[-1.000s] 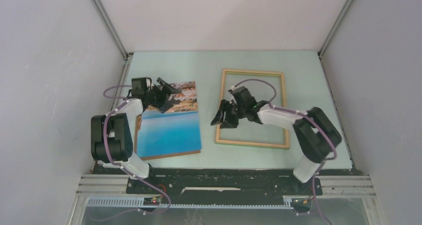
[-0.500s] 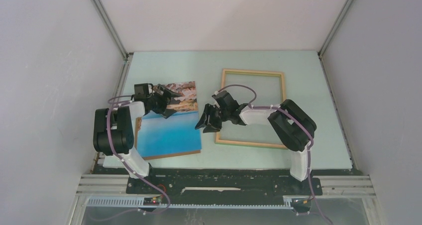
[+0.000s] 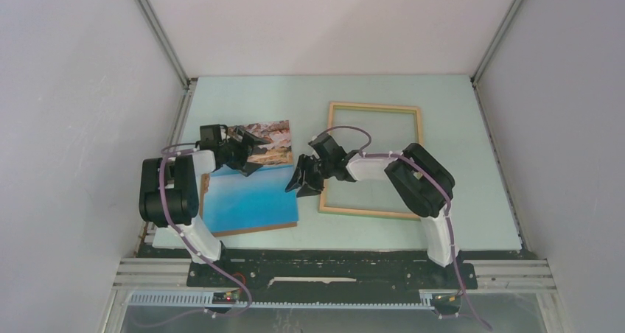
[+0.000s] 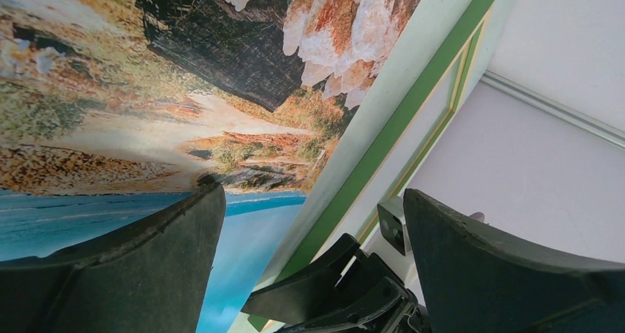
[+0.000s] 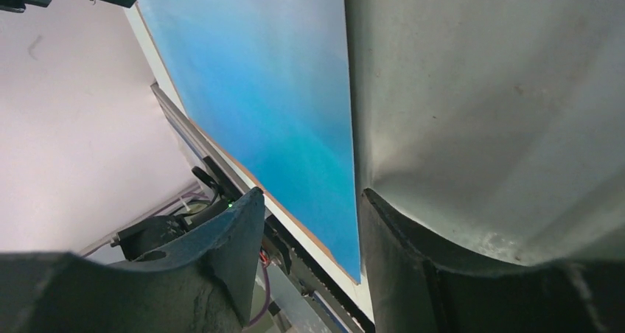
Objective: Put the photo into the frame
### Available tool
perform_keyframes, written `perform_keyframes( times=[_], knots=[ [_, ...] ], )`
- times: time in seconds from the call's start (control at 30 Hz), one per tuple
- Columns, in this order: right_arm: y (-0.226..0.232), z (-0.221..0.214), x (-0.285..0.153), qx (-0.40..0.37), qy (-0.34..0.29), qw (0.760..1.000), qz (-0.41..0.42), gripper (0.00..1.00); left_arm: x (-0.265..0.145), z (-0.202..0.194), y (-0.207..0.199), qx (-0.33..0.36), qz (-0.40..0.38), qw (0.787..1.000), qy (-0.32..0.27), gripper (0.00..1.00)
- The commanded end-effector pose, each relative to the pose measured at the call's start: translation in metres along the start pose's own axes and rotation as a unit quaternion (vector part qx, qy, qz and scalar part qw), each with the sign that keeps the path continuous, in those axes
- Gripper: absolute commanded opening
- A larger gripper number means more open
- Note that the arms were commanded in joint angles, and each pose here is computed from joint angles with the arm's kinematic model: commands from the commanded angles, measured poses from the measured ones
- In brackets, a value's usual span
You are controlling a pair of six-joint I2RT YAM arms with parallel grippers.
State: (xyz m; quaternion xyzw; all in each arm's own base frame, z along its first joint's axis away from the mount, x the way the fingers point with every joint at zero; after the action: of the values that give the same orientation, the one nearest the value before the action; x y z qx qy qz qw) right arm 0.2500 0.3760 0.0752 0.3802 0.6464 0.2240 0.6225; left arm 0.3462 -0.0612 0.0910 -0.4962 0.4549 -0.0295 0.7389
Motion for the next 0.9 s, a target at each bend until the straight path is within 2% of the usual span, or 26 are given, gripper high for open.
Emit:
perform_keyframes(
  times=[0.0, 0.17, 0.33, 0.73, 0.87],
  knots=[
    [0.015, -0.005, 0.004, -0.007, 0.029, 0.999, 0.032, 0.55, 0.001, -0.002, 0.004, -0.006, -0.002, 1.0, 0.003, 1.0],
    [0.04, -0.01, -0.004, -0.011, 0.026, 0.996, 0.081, 0.51, 0.001, -0.002, 0.004, -0.005, -0.002, 1.0, 0.002, 1.0],
    [0.053, -0.012, -0.012, -0.02, 0.01, 0.995, 0.097, 0.5, 0.002, -0.003, 0.004, -0.007, -0.002, 1.0, 0.006, 1.0],
    [0.052, 0.001, 0.011, 0.036, 0.005, 0.987, 0.155, 0.47, 0.003, -0.005, 0.004, -0.004, -0.002, 1.0, 0.009, 1.0],
    [0.04, 0.011, 0.024, 0.047, -0.012, 0.989, 0.142, 0.44, 0.001, -0.006, -0.001, 0.007, -0.008, 1.0, 0.007, 1.0]
  ],
)
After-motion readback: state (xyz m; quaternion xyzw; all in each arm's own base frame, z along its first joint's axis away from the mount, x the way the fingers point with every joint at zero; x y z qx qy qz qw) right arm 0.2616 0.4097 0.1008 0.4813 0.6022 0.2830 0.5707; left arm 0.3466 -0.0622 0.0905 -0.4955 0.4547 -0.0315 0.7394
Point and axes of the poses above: each gripper's point midway between its finger pads, its own x axis out along the fingers, its own y axis along the line the jaws close on, z = x × y, the point moved 6 cm from there along -x, back along the fingers, and after that the axes turned 11 degrees about x, right-handed, at the moved point
